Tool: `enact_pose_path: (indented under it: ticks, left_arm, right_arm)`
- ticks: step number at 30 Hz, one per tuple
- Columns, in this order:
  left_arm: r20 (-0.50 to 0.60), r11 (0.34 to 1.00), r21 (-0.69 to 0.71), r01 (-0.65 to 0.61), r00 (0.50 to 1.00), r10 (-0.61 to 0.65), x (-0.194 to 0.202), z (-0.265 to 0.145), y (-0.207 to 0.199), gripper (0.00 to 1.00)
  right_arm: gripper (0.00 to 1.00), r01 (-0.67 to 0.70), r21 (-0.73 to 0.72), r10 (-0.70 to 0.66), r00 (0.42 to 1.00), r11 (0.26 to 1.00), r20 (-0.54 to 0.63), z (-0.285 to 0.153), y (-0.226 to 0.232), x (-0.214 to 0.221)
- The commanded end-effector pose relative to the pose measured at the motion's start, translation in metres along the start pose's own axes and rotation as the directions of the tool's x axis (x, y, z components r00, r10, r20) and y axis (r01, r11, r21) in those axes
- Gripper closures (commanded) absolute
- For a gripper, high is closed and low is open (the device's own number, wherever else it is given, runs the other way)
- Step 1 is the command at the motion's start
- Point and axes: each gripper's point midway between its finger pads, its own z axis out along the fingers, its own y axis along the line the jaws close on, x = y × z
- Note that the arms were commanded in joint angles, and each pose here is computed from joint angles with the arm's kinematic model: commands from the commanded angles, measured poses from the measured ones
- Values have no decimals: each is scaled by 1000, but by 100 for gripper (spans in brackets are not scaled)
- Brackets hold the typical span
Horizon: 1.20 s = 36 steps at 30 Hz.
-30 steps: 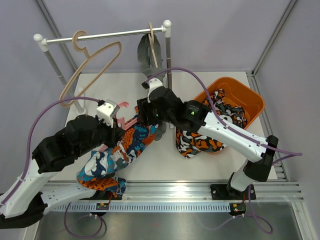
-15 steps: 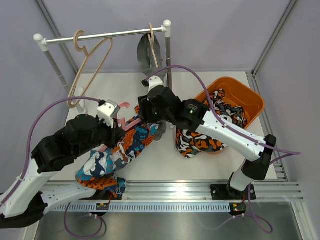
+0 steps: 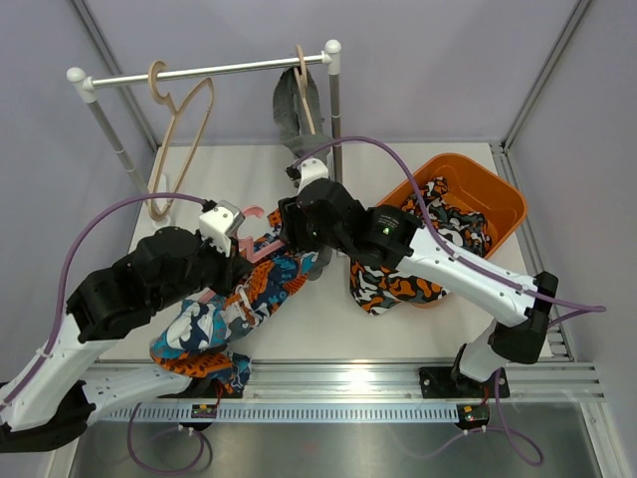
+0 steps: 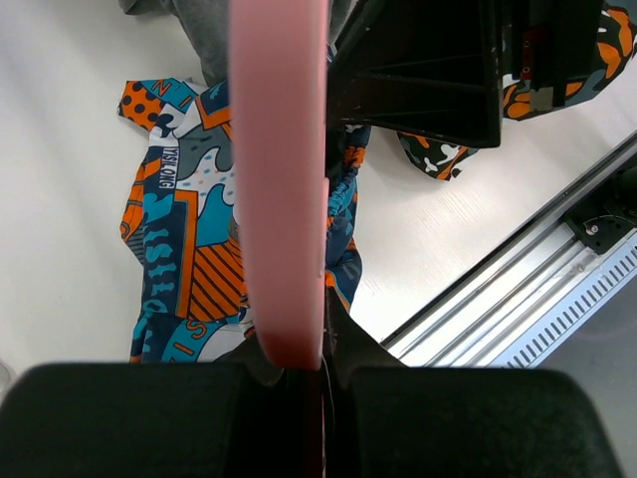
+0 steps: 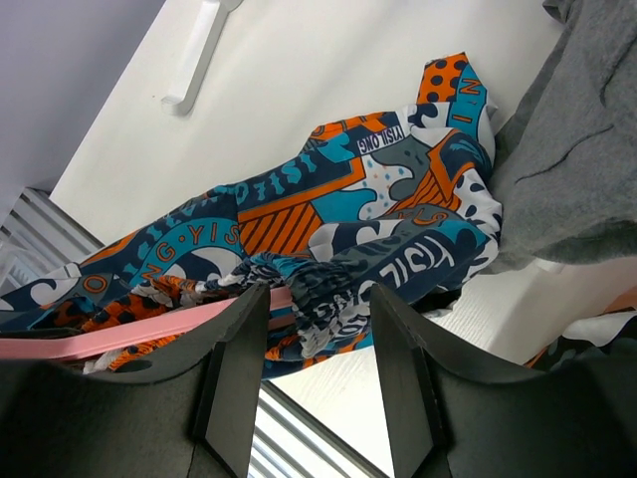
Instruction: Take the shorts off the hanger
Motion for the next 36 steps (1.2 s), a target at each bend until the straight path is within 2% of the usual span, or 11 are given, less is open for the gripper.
enact_pose_path:
  ticks: [1,8,22,29,31,34,35,36]
  left_arm:
    - [127,999,38,1,992,-6,-36,-5,-9,100]
    - [105,1000,27,-6,994,3,-31,4,-8,100]
    - [128,999,49,-18,992,12,-47,-1,-14,100]
    - [142,998,58,-30,990,21,-52,-10,-14,100]
    - [148,997,74,-31,989,19,-52,-13,-16,100]
    - [147,995,92,-31,989,18,-50,-19,-18,100]
    - [141,995,94,-31,990,17,-47,-21,-18,100]
    - [137,995,98,-32,990,19,-45,-23,-18,100]
  right_arm:
    - [46,-9,-5,9,1000,1000,26,-14,4,0]
    - [44,-32,-6,33,994,999,108,-33,-2,-16]
    - [44,-2,-9,2,1000,1000,11,-1,9,4]
    - [46,14,57,-14,1000,998,0,6,-3,10]
    - [46,19,101,-22,999,995,29,5,-10,0]
    - [56,19,179,-30,998,984,61,4,-27,-17]
    - [71,24,211,-37,998,977,58,5,-38,-21]
    - [80,20,219,-36,997,976,67,4,-42,-27]
